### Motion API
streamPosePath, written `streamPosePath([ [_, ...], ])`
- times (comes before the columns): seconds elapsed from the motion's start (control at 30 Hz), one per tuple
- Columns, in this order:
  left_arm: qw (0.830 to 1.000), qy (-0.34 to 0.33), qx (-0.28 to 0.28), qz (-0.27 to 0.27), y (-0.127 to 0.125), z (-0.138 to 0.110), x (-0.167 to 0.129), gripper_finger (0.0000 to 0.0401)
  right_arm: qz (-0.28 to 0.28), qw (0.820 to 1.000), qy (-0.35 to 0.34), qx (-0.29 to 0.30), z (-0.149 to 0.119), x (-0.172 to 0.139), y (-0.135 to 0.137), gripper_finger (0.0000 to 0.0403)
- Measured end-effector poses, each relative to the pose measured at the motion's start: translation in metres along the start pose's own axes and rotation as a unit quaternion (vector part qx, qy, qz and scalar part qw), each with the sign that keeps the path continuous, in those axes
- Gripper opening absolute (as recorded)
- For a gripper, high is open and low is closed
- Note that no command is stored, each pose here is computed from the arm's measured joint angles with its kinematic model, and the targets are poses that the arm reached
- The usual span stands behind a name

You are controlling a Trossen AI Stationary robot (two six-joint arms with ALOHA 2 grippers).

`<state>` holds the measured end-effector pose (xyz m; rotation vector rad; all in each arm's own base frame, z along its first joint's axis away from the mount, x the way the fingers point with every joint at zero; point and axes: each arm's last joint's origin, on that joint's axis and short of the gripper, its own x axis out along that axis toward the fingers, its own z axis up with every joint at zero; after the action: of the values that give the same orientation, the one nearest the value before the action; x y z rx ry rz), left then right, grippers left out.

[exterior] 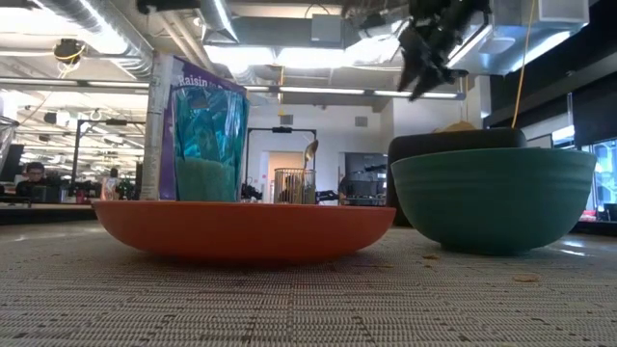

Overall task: Arrange a breakfast setting
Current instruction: Put the toasted bread on the orange plate

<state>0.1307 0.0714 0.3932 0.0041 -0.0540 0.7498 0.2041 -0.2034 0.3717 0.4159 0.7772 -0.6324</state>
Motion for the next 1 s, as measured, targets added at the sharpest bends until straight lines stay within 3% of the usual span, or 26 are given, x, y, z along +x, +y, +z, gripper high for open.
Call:
streamPosePath([
  [0.1, 1.000, 0.011, -0.008, -0.028, -0.012, 0.007, 0.014, 0.0270, -0.037, 0.998, 0.051, -0.011, -0.010, -0.002, -0.009, 0.0227],
  [0.27, 0.997, 0.044, 0.004, -0.070, -0.032, 0.015, 0.037, 0.0270, -0.044, 0.990, 0.137, -0.007, -0.026, -0.006, -0.018, 0.0227],
  [0.53, 0.991, 0.099, 0.009, -0.095, -0.049, 0.011, 0.065, 0.0270, -0.040, 0.985, 0.164, -0.018, -0.032, -0.006, -0.018, 0.0227],
  [0.83, 0.984, 0.135, -0.016, -0.119, -0.059, -0.003, 0.084, 0.0270, -0.045, 0.975, 0.218, -0.017, -0.057, 0.020, -0.022, 0.0225],
  [1.0, 0.982, 0.142, -0.039, -0.115, -0.061, -0.005, 0.087, 0.0270, -0.056, 0.975, 0.213, -0.017, -0.059, 0.023, -0.023, 0.0180],
])
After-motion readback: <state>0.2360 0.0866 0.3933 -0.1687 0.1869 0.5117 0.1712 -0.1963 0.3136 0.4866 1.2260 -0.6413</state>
